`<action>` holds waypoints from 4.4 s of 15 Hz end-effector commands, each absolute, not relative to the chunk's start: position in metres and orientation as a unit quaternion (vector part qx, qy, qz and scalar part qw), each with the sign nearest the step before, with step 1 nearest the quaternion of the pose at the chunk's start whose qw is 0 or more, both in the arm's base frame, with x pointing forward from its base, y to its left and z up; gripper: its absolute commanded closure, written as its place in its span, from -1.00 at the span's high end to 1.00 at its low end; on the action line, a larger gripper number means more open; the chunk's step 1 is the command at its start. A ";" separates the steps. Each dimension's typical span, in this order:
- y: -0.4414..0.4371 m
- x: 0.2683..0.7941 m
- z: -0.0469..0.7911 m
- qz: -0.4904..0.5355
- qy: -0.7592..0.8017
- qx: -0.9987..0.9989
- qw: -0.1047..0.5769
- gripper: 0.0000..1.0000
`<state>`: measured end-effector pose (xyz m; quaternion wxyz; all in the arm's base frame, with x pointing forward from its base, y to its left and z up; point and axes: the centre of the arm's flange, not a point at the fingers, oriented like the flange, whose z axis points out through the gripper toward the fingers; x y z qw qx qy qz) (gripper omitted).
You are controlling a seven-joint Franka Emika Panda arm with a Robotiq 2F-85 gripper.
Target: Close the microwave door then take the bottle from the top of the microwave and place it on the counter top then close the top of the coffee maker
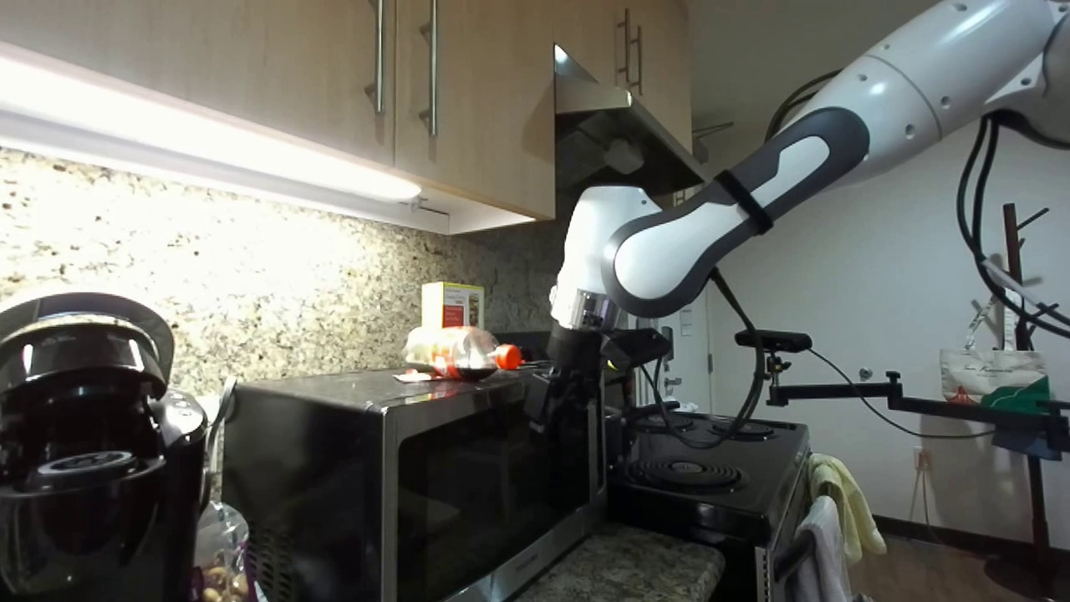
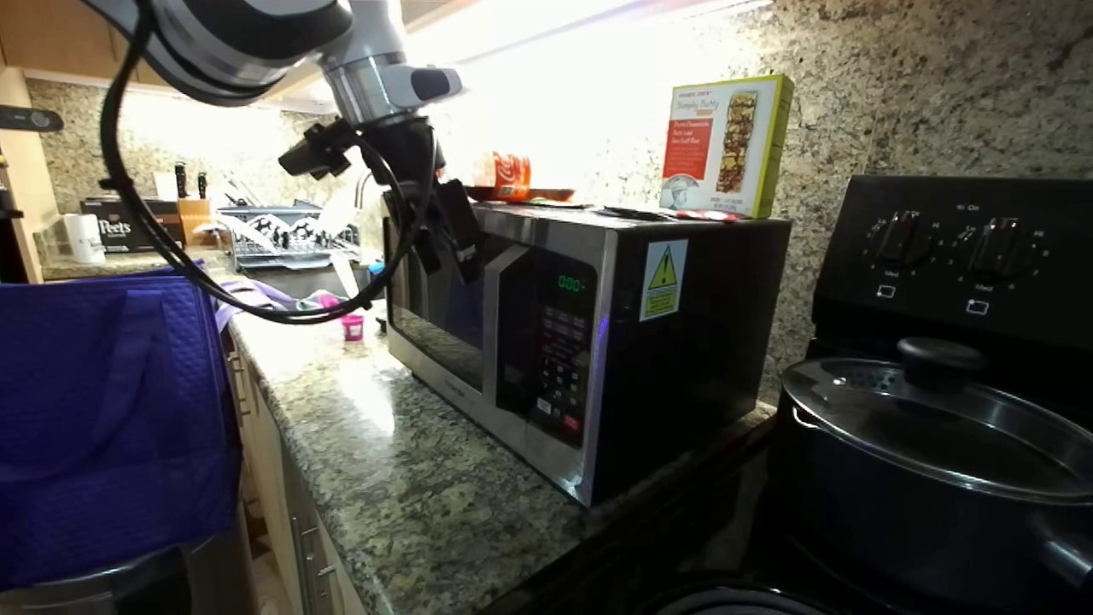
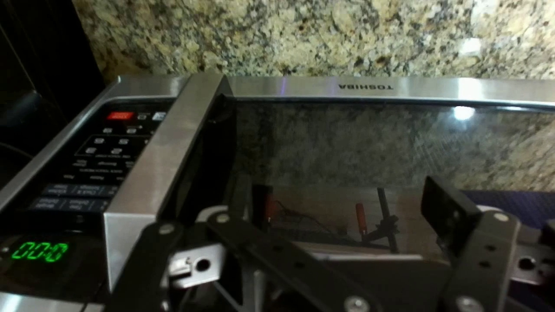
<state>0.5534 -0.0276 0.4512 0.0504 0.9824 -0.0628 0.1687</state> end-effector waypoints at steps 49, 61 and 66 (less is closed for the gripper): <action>0.046 0.557 0.597 0.279 -0.096 0.955 -0.017 1.00; 0.042 0.594 0.564 0.213 -0.067 0.975 0.006 0.05; 0.045 0.594 0.557 0.203 -0.069 0.977 0.008 -0.60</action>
